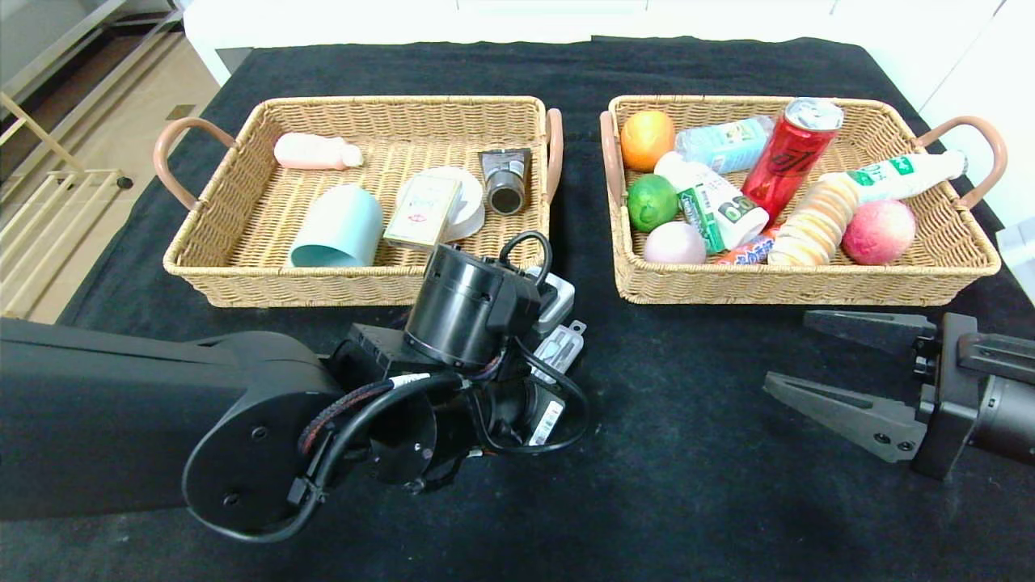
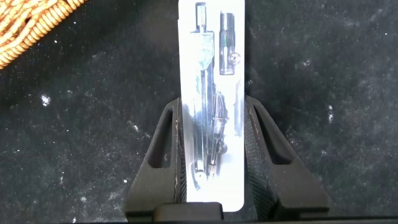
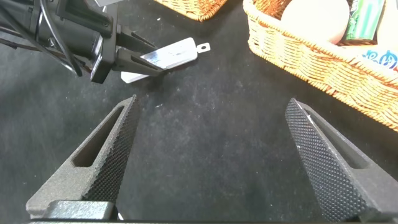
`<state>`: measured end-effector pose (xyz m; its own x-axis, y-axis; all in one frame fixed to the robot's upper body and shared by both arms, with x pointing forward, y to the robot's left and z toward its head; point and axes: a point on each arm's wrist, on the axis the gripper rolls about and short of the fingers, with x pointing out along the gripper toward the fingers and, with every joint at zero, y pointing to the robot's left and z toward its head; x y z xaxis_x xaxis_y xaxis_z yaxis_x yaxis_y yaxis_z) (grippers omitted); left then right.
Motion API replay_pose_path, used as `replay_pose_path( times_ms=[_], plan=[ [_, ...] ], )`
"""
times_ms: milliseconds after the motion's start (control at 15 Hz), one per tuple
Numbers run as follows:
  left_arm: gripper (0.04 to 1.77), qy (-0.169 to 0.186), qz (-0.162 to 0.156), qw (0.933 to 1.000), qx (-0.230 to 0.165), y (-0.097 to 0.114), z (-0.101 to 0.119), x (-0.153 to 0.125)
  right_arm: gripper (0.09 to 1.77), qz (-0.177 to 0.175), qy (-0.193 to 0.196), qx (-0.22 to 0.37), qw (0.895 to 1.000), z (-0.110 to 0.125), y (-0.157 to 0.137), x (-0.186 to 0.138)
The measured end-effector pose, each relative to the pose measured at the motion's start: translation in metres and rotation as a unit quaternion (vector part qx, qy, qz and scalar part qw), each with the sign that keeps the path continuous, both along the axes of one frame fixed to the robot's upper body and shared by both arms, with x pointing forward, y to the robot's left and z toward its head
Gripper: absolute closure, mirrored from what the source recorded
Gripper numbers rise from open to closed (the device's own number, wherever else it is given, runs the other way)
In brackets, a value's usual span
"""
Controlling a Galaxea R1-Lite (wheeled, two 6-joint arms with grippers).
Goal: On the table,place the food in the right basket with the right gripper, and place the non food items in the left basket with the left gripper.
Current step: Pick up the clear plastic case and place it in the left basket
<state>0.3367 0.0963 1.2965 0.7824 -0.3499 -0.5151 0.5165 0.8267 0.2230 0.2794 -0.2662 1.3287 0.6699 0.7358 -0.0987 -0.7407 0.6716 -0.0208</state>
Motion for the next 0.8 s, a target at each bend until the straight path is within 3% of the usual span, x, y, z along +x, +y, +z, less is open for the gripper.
replay_pose_path(
  times_ms=[400,800],
  plan=[
    [1.19,-0.007,0.010,0.9999,0.003,0.004,0.004,-0.003,0.15,-0.004,-0.027,0.009,1.000,0.009,-0.004,-0.005],
    [1.19,-0.031,0.018,0.9988,-0.033,0.016,0.027,-0.013,0.15,-0.009,-0.029,0.010,1.000,0.009,-0.006,-0.005]
  ],
)
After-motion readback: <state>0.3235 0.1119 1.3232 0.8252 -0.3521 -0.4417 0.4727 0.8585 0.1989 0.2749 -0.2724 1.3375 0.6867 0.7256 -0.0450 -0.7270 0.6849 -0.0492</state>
